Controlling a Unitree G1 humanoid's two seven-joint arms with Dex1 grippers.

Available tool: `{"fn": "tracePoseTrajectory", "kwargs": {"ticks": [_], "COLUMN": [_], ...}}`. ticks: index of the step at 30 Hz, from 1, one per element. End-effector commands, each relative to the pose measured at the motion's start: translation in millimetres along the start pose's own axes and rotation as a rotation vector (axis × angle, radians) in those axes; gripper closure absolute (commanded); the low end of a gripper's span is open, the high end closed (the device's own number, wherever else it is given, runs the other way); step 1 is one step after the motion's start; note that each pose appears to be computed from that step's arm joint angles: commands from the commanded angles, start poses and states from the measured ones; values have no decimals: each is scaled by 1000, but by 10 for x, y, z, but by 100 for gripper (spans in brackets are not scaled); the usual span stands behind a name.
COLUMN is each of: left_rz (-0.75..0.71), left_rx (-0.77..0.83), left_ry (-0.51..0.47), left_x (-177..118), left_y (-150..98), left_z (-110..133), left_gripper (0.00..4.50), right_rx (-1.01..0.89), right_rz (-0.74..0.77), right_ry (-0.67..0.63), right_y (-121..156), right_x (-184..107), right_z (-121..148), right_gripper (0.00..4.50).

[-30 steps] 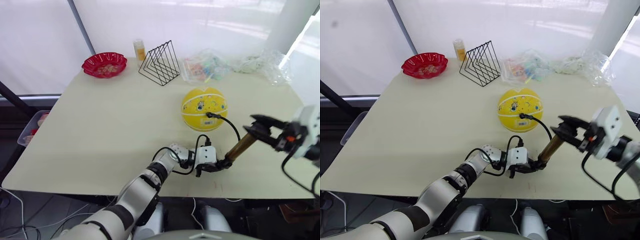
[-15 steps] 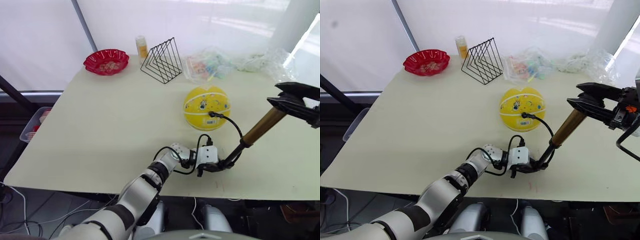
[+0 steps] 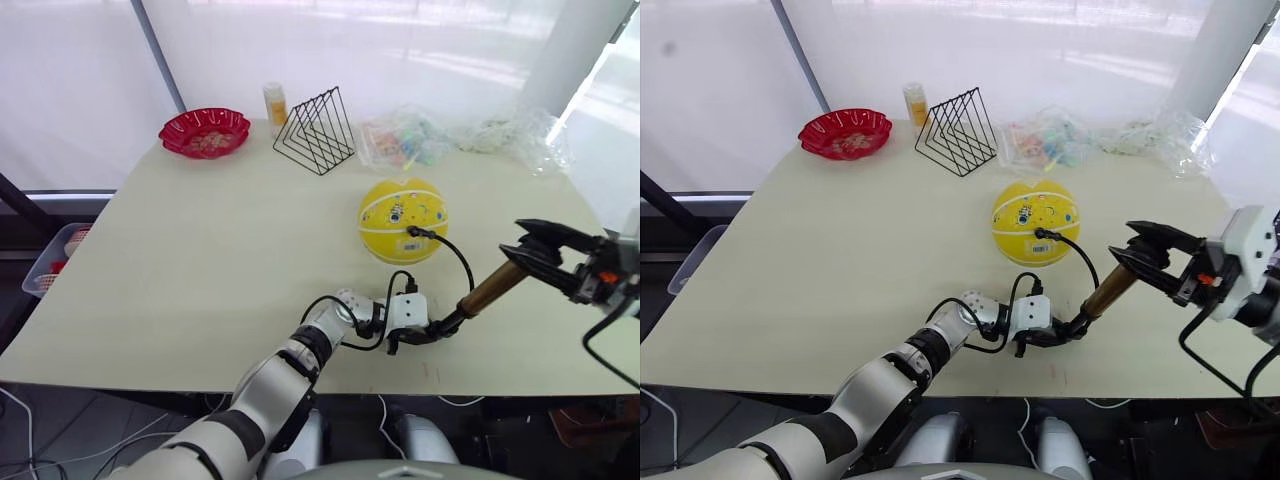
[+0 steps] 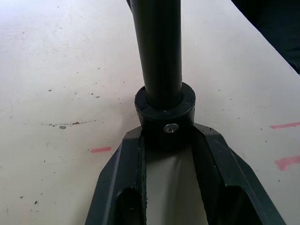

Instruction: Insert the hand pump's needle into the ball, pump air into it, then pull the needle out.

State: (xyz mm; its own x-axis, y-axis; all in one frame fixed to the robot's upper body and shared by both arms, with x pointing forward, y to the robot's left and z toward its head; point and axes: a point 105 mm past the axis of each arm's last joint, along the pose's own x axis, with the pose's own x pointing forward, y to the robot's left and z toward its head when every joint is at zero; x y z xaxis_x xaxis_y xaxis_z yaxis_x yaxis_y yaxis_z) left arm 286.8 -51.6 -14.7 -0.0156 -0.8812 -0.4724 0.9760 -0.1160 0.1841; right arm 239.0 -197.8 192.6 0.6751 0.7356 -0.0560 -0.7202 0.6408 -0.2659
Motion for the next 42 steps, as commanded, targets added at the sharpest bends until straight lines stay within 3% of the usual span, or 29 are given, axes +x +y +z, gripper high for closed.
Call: {"fn": "tracePoseTrajectory", "kwargs": {"ticks": [1,6,12,20,28,36,38,42], "left_rz": [-125,-121,-123,-118,-120,-122,-122,-125], "left_rx": [-89,-89,-86,-83,-85,-85,-85,-83], "left_ry": [168,168,162,158,163,167,168,166], "left_x": [-8,-15,-14,-9,-1,-15,-16,-11], "left_y": [-367,-355,-355,-330,-338,-349,-350,-353], "left_z": [-463,-462,-451,-427,-433,-455,-457,-451], "left_gripper": [350,350,350,350,350,350,350,350], "right_rx": [100,110,80,-47,-185,-252,-255,-198], "right_rz": [44,55,50,-40,-64,-94,-93,-62], "right_ry": [186,219,190,-14,-108,-130,-109,-40], "right_y": [223,403,419,-59,-341,-402,-402,-330], "right_x": [59,80,124,58,-117,-242,-248,-192], "right_z": [-722,-1010,-985,-32,824,1206,1205,946], "right_gripper": [293,293,293,293,293,293,293,293]}}
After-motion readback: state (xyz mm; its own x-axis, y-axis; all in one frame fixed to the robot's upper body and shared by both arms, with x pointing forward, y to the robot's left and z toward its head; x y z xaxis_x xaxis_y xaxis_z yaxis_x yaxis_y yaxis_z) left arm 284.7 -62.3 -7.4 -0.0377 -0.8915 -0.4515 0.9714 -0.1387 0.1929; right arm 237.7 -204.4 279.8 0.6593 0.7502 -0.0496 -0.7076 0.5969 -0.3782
